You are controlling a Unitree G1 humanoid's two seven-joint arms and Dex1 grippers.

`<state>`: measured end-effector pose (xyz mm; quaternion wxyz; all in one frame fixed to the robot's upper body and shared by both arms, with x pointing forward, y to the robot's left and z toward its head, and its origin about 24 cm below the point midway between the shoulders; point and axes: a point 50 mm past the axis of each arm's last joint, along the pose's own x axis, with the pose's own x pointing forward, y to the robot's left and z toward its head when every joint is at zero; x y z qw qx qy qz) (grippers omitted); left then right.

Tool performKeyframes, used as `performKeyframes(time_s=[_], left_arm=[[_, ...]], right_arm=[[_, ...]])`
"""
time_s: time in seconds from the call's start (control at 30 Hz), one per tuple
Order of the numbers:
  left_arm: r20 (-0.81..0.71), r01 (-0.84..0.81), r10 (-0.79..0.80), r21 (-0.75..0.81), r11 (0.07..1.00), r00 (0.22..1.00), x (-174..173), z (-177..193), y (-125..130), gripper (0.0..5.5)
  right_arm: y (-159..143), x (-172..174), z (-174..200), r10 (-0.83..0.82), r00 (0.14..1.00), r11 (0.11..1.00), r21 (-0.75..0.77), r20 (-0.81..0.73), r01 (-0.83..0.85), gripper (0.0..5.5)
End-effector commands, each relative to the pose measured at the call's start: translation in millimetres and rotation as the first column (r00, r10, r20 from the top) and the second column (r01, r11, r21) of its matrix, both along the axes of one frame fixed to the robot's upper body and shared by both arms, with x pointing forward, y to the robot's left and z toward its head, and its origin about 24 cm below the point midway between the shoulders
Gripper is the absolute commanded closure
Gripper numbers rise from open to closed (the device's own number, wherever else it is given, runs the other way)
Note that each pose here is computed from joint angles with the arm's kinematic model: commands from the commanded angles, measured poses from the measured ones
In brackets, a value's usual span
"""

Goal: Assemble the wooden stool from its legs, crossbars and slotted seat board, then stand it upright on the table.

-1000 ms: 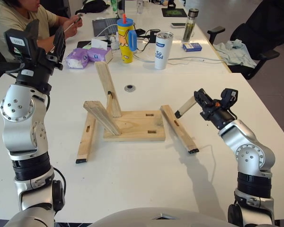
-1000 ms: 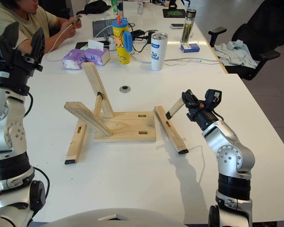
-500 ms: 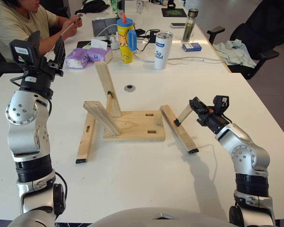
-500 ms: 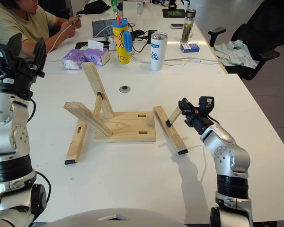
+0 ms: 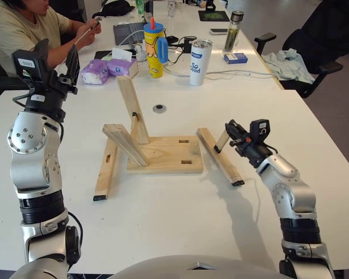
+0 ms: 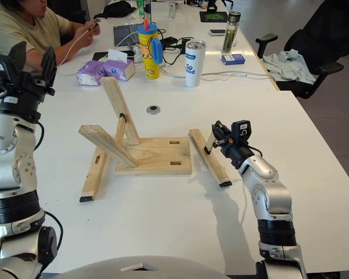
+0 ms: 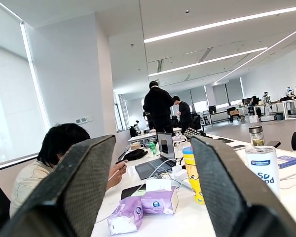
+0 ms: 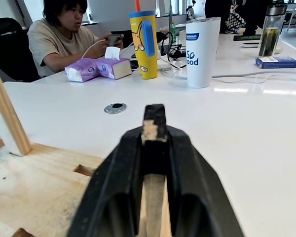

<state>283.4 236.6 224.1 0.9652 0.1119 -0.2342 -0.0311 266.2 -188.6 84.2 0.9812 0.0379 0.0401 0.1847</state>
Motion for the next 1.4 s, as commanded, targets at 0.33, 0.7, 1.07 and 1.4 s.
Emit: performKeyframes(time_s=[0.33, 0.7, 1.07, 1.4], left_arm=[[-0.012, -0.006, 0.006, -0.003, 1.0, 1.0, 2.2, -4.0, -0.4, 2.67], [-0.013, 0.001, -0.001, 0.004, 1.0, 1.0, 2.3, -5.1, -2.5, 2.67], [-0.018, 0.011, -0.011, -0.005, 1.0, 1.0, 4.5, -6.8, -4.5, 2.67], [-0.018, 0.018, -0.018, -0.016, 1.0, 1.0, 4.6, -7.5, -7.0, 2.67]], right_arm=[[5.3, -2.4, -28.8, 0.033, 0.993, 0.997, -0.069, -0.112, -0.041, 5.06], [9.7, 11.5, 18.1, 0.036, 0.999, 0.999, -0.031, 0.032, -0.035, 4.33], [17.0, 39.5, 121.1, -0.008, 0.936, 1.0, 0.007, 0.353, 0.006, 3.92], [40.6, 29.6, -43.9, -0.035, 0.971, 0.988, -0.156, -0.237, -0.002, 3.92]])
